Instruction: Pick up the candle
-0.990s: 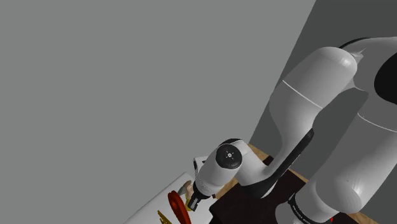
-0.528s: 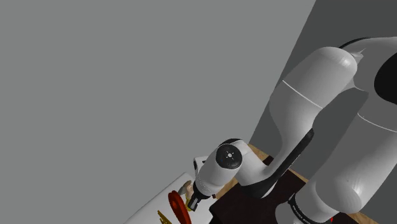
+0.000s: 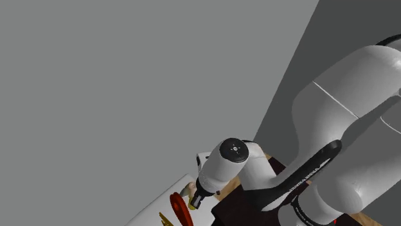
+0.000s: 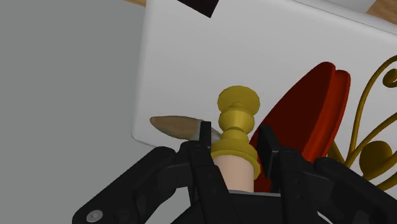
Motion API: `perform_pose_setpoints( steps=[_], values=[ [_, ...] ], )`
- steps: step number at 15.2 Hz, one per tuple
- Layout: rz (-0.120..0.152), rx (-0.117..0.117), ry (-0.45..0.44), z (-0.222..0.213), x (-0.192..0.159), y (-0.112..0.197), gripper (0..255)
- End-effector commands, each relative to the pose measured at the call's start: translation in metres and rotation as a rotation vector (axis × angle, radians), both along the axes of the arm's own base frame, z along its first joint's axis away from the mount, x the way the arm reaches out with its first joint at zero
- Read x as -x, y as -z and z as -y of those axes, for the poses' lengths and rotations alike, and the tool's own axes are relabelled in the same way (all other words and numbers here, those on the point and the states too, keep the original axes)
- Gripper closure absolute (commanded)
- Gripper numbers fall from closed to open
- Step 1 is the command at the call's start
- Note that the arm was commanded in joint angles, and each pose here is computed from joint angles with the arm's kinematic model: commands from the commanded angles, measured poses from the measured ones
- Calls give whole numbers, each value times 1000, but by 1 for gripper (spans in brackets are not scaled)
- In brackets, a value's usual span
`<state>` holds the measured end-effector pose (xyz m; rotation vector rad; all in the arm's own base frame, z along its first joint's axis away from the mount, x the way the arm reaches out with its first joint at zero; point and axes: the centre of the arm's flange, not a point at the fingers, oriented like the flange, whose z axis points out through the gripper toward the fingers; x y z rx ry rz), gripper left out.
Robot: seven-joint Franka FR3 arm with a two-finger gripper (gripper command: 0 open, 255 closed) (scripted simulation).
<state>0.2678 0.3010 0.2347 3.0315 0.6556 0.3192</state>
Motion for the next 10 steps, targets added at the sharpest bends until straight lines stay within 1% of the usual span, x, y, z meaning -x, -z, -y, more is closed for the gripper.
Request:
perform_pose_setpoints(
  steps=[1, 8, 10],
  values=[
    [-3, -3, 5, 2, -1, -10, 255],
    [-3, -3, 5, 2, -1, -47, 255],
    [-3, -3, 5, 2, -1, -47, 255]
  ],
)
